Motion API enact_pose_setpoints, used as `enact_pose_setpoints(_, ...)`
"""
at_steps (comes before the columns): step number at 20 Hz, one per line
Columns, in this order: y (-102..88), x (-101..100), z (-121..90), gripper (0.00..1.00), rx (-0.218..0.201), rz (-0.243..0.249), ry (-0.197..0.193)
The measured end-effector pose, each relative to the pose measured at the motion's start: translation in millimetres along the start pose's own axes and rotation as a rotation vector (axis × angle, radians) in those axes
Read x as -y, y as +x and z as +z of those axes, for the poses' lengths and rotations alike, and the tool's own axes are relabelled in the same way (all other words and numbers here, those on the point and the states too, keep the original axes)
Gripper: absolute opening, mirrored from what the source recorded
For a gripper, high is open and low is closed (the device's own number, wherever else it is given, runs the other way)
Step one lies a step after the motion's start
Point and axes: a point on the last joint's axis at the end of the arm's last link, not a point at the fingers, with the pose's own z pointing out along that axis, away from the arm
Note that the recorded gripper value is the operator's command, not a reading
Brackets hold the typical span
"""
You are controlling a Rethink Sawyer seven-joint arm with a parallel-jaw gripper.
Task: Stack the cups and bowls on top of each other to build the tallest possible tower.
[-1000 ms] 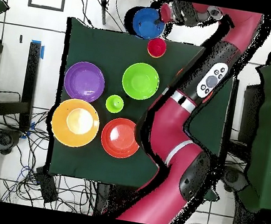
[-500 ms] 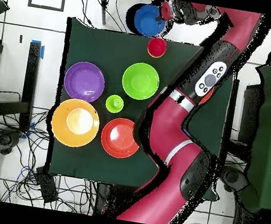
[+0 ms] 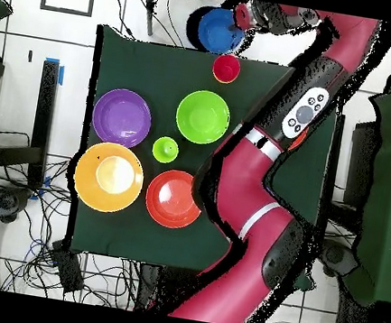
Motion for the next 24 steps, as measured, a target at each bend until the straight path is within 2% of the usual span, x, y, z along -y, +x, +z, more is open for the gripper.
enact_pose_setpoints(8,8.6,12,0,0.0,-0.027,-0.039,0.022)
enact_pose_setpoints(17,18.0,25,-7,0.0,-0.025,-0.067,0.027)
enact_pose_setpoints(24,19.9,27,-7,0.0,-0.027,-0.07,0.028)
